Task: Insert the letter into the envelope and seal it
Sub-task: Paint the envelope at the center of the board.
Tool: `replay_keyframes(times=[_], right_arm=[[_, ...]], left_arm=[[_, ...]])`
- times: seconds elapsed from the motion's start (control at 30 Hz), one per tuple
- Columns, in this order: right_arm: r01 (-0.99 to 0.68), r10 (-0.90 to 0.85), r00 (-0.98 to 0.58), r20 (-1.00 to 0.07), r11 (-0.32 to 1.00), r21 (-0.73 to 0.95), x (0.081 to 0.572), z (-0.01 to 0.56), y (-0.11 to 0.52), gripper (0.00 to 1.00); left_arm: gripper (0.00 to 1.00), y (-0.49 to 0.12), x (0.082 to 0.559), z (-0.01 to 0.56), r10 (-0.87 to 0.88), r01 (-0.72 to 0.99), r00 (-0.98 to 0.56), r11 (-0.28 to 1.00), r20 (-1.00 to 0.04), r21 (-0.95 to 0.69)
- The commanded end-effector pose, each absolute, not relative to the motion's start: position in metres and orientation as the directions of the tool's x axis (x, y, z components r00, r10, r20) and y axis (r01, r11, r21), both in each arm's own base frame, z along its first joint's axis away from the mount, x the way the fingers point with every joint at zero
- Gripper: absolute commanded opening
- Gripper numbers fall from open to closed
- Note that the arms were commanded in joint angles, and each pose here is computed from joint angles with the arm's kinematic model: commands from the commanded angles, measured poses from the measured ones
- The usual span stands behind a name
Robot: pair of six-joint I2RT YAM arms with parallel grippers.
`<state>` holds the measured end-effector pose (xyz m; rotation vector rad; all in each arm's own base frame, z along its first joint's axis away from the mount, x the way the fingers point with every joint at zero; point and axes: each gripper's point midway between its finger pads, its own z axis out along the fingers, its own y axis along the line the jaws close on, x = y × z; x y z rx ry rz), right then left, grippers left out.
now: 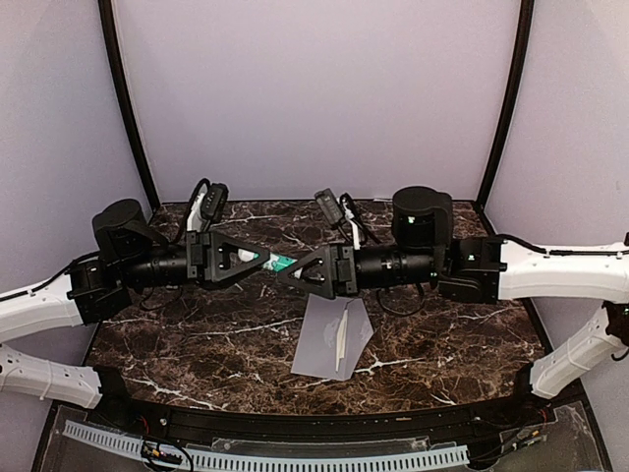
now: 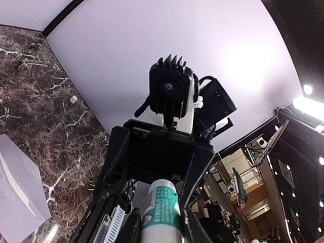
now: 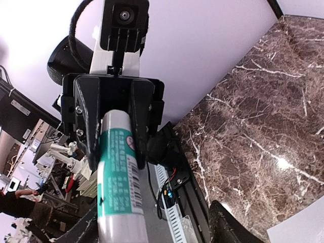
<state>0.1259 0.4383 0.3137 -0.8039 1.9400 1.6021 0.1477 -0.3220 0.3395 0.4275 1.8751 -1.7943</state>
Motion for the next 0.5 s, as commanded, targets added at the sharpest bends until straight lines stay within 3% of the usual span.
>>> replay_keyframes(times=[0.0, 0.47], right_arm=[[-0.696, 0.105, -0.705, -0.702, 0.093, 0.712, 0.132, 0.361, 0.437, 0.66], [-0.685, 0.209, -0.693, -0.69, 0.106, 0.721, 0.134, 0.376, 0.444, 0.62]], left_arm=[[0.0, -0.311, 0.153, 0.371, -0.245, 0.597, -0.775, 0.02, -0.583, -0.802], [0.0, -0.311, 0.154, 0.37, -0.255, 0.577, -0.789, 0.007, -0.559, -0.817]])
